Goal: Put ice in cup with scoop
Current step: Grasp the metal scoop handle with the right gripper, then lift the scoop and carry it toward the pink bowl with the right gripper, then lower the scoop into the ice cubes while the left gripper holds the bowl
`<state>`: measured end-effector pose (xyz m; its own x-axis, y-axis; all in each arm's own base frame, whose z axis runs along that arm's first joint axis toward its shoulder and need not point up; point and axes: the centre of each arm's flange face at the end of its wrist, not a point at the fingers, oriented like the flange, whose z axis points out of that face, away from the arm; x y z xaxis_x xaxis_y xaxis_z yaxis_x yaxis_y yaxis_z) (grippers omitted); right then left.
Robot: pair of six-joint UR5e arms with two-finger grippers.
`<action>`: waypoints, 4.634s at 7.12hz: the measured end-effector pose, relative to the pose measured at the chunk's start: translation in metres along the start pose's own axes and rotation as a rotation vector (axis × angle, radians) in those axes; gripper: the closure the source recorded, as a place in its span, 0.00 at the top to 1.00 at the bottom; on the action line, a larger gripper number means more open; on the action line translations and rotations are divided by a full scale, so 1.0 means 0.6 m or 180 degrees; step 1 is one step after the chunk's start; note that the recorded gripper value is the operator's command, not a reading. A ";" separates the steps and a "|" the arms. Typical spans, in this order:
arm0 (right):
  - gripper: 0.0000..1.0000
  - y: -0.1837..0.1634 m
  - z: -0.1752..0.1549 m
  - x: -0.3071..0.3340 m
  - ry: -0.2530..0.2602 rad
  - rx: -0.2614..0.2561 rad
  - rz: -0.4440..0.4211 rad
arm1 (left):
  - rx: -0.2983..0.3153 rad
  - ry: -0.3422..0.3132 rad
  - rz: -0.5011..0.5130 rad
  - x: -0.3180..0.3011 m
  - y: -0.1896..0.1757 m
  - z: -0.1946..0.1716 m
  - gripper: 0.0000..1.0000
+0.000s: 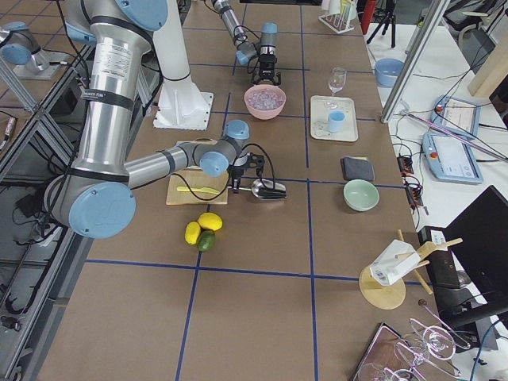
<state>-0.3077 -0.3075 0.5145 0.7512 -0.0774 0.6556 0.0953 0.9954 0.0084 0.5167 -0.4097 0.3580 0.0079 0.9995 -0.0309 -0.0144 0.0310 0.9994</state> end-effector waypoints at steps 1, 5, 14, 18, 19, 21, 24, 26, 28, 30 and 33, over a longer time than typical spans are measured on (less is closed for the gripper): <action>0.00 0.003 -0.005 -0.007 -0.0020 0.0007 -0.0228 | -0.0008 0.0000 -0.0005 0.000 0.003 0.001 1.00; 0.00 0.007 -0.065 -0.079 -0.0242 0.0238 -0.1075 | -0.0006 0.0000 -0.0004 -0.001 0.003 0.001 1.00; 0.00 -0.050 -0.320 -0.444 0.0374 -0.0146 -0.2537 | -0.0015 0.0000 -0.0009 0.000 0.008 0.000 1.00; 0.00 -0.028 -0.314 -0.566 0.0919 -0.0639 -0.2671 | -0.0032 -0.0002 -0.0019 -0.001 0.012 0.002 1.00; 0.00 -0.028 -0.307 -0.586 0.1063 -0.0802 -0.2702 | -0.0033 -0.0004 -0.0020 -0.002 0.012 0.002 1.00; 0.00 -0.033 -0.302 -0.607 0.1215 -0.1018 -0.2762 | -0.0031 -0.0033 -0.0019 -0.004 0.012 0.003 1.00; 0.00 -0.048 -0.290 -0.641 0.1306 -0.1159 -0.2781 | -0.0034 -0.0067 -0.0020 -0.005 0.013 0.003 1.00; 0.00 -0.058 -0.276 -0.666 0.1358 -0.1257 -0.2807 | -0.0032 -0.0069 -0.0019 -0.006 0.012 0.003 1.00; 0.00 -0.063 -0.264 -0.690 0.1404 -0.1343 -0.2836 | -0.0029 -0.0069 -0.0018 -0.006 0.011 0.003 1.00; 0.00 -0.073 -0.251 -0.717 0.1461 -0.1421 -0.2823 | -0.0026 -0.0069 -0.0017 -0.006 0.010 0.004 1.00; 0.00 -0.079 -0.232 -0.728 0.1515 -0.1412 -0.2855 | -0.0019 -0.0069 -0.0014 -0.006 0.007 0.004 1.00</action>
<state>-0.5494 -0.3287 0.1228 0.4578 -0.8687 0.1892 0.8846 0.4664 0.0012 0.5192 -0.4133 0.3624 0.0296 0.9990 -0.0349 -0.0205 0.0356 0.9992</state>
